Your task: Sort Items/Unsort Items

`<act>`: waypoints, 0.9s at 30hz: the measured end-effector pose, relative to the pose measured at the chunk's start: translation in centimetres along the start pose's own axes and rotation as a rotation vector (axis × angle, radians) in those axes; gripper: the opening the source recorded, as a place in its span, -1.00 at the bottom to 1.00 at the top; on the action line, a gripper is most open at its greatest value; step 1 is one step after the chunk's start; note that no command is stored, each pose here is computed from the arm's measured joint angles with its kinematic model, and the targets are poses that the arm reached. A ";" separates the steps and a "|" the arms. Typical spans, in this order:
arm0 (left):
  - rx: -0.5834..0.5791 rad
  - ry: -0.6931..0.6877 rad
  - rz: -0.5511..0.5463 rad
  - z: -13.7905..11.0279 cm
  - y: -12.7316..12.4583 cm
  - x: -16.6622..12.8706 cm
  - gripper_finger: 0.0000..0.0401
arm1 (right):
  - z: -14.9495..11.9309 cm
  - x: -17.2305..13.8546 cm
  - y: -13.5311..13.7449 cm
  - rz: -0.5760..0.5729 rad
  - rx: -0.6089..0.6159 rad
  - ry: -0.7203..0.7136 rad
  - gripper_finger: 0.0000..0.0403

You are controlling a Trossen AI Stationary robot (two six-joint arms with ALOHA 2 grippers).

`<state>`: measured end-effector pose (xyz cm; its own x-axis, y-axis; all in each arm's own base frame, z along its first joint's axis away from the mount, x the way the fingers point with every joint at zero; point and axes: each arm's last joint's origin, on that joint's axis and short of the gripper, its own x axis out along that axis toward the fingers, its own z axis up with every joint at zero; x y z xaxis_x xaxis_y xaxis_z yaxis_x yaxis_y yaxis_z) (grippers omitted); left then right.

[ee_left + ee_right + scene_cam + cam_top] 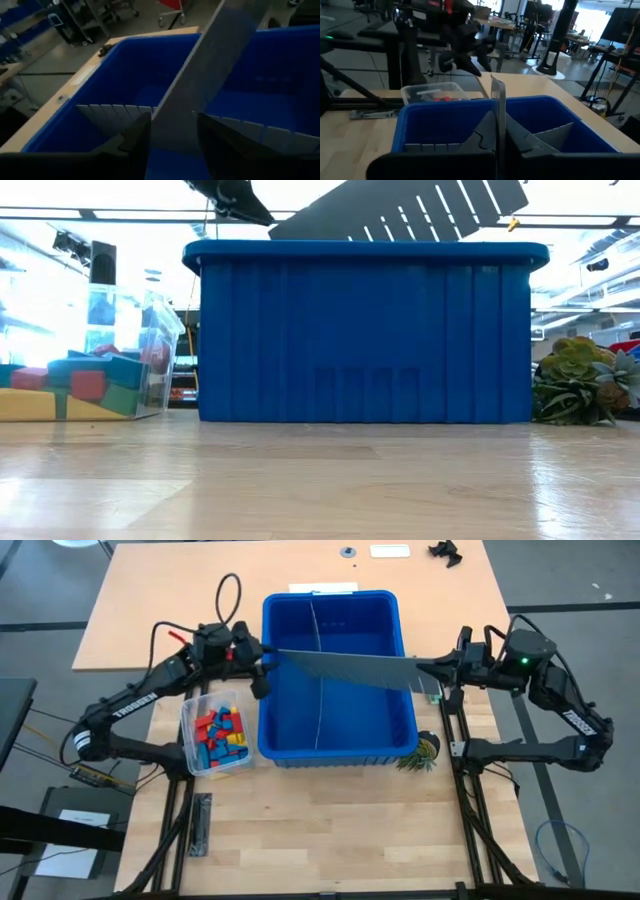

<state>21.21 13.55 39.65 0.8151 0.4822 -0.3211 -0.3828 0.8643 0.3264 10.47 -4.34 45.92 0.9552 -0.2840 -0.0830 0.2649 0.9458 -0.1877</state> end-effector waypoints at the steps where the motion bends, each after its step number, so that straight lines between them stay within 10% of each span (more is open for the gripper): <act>1: -0.005 0.001 -0.003 -0.3 0.3 0.1 -0.16 | 0.0 0.0 0.0 0.008 0.003 -0.004 -1.00; 19: -0.087 -0.163 -0.367 -2.6 3.4 4.0 -0.21 | -0.1 0.2 0.1 0.046 0.009 0.007 -1.00; 27: -0.092 -0.177 -0.376 -2.3 3.3 4.0 -0.90 | -0.2 0.5 0.0 0.023 -0.053 0.019 -1.00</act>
<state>22.20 18.67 37.43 0.9644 0.1059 -0.2425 -0.0752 0.9883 0.1326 10.93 -4.49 45.70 0.9582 -0.2655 -0.1068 0.2349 0.9428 -0.2367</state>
